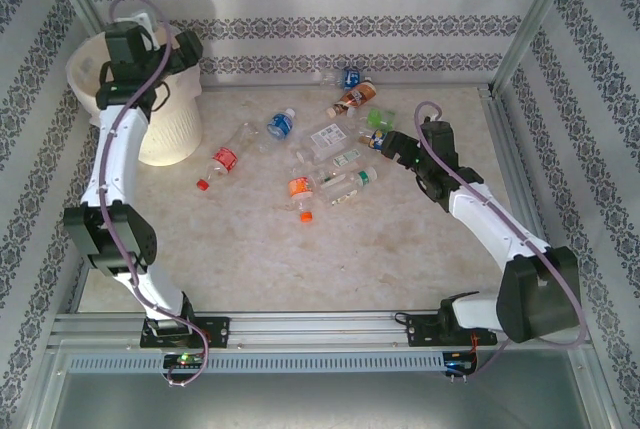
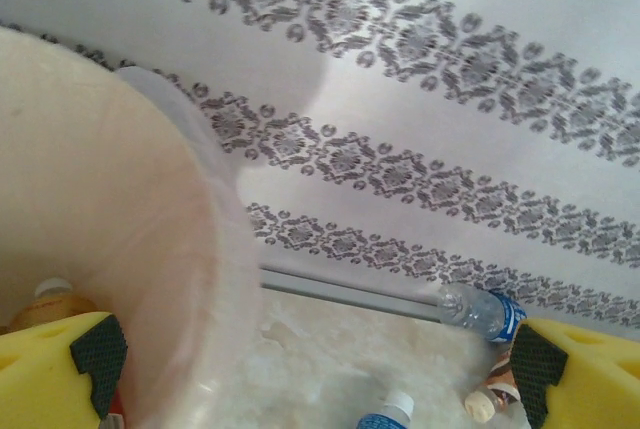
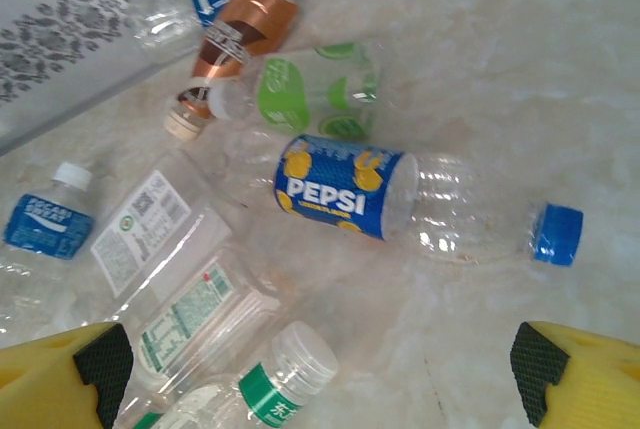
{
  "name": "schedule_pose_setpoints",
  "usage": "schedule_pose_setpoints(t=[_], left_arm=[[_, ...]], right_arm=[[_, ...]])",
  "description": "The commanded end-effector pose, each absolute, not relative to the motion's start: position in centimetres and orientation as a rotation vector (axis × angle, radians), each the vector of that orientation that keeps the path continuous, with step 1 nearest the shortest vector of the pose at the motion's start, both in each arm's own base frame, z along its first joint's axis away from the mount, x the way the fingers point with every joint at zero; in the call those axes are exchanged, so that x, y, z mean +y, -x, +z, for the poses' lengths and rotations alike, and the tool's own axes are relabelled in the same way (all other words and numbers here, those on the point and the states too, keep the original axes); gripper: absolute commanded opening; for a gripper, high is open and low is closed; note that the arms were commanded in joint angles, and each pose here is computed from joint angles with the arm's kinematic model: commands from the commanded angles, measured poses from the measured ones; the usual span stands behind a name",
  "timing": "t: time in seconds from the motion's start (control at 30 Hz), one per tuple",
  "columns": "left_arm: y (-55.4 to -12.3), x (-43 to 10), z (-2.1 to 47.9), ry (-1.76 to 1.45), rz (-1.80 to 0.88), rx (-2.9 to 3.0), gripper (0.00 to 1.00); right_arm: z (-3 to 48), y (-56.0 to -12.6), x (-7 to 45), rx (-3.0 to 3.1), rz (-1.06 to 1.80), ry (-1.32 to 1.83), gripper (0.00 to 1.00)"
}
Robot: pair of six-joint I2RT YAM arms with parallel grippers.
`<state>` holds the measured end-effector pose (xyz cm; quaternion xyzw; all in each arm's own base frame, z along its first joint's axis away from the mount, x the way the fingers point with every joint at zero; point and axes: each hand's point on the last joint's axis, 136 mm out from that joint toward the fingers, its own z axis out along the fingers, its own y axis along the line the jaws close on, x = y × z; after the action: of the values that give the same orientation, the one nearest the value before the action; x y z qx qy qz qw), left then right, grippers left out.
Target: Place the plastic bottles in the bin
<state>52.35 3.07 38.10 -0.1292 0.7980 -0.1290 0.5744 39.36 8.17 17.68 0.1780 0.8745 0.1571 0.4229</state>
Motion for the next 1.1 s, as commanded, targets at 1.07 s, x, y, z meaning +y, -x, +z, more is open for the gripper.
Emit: schedule_pose_setpoints(t=[1.07], left_arm=[[-46.0,-16.1,24.8,0.257,-0.523,2.129,1.00]], right_arm=[[5.8,-40.4,16.0,2.188,0.641,-1.200,0.68]])
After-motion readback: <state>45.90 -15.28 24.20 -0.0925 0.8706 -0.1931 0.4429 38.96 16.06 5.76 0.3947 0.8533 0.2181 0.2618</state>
